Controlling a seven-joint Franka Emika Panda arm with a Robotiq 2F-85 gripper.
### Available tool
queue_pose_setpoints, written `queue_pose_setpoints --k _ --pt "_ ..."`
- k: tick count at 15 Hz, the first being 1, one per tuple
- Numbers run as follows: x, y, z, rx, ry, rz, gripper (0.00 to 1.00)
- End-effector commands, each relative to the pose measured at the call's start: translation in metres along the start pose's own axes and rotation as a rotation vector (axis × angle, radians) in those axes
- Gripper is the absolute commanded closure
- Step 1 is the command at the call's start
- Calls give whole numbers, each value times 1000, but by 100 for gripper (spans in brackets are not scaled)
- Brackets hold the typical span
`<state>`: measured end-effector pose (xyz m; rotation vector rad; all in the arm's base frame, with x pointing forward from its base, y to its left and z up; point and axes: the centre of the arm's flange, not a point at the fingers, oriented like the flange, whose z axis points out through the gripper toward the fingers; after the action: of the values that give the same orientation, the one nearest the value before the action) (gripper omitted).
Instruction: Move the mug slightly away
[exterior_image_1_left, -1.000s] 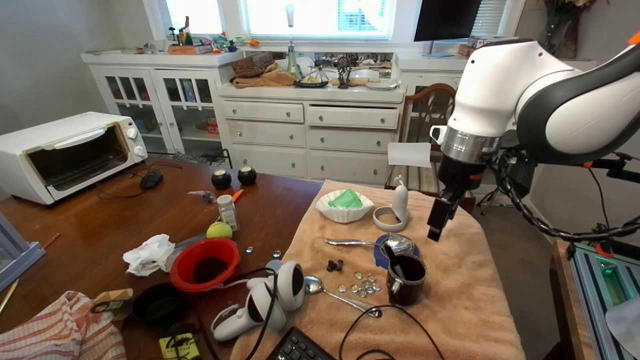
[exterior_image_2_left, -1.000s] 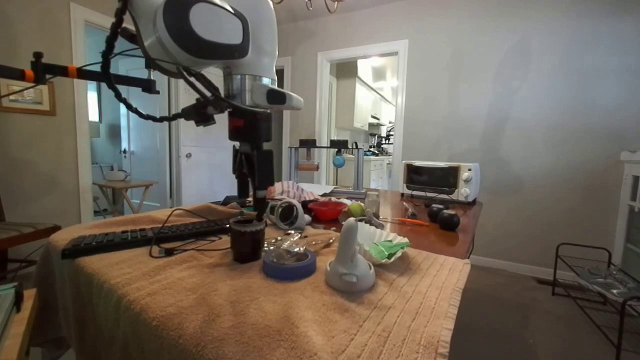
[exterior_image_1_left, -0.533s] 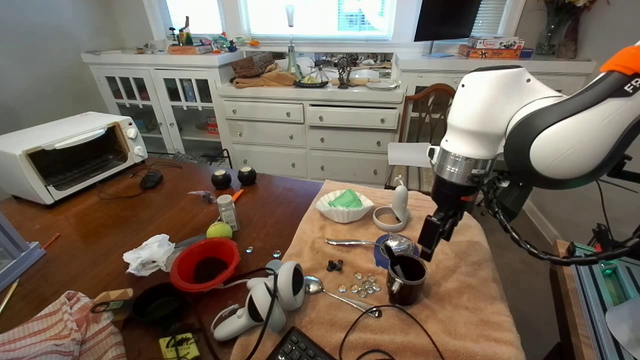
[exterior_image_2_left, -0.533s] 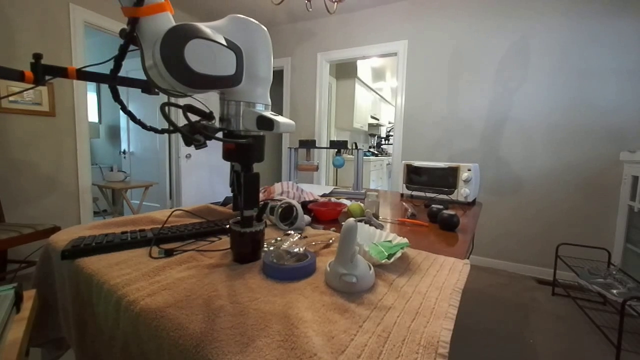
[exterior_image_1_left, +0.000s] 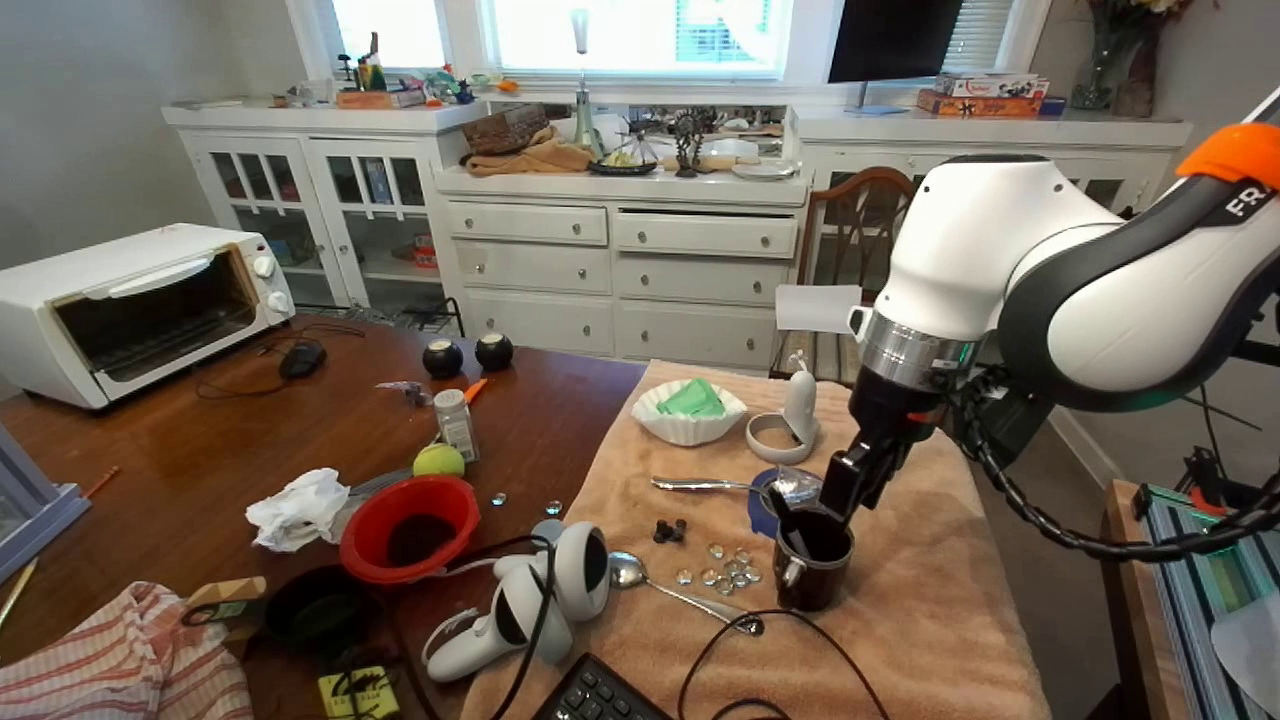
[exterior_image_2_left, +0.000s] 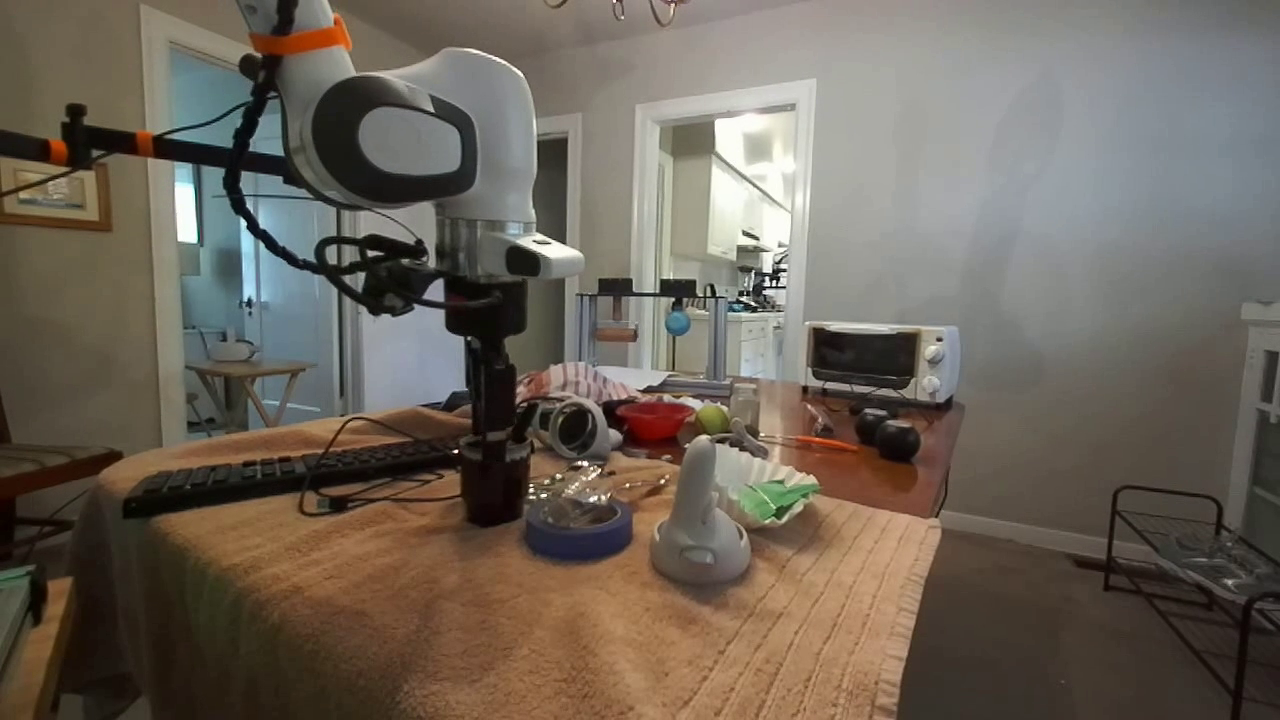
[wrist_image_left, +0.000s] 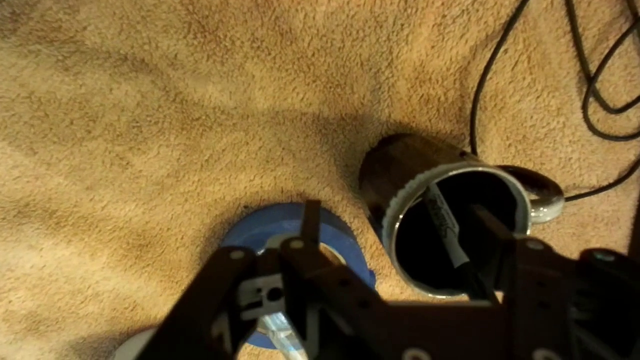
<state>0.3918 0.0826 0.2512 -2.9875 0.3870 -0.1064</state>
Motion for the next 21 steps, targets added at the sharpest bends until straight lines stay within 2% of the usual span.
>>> queue_pose_setpoints --k 1,3,5,8,10,11,13,16,19,21 --pt "0 -3 14 9 22 21 41" --pt "1 -3 16 9 24 21 51" --pt "1 -2 20 8 17 21 40" --pt "1 -3 23 10 14 19 40" --pt "2 -5 25 11 11 22 46" --pt "2 -6 26 12 10 23 68" --pt "1 -8 27 15 13 17 73" --pt "1 -10 29 13 29 6 99" --pt "1 -9 32 12 38 -7 100" --pt "-2 -12 19 19 40 12 98"
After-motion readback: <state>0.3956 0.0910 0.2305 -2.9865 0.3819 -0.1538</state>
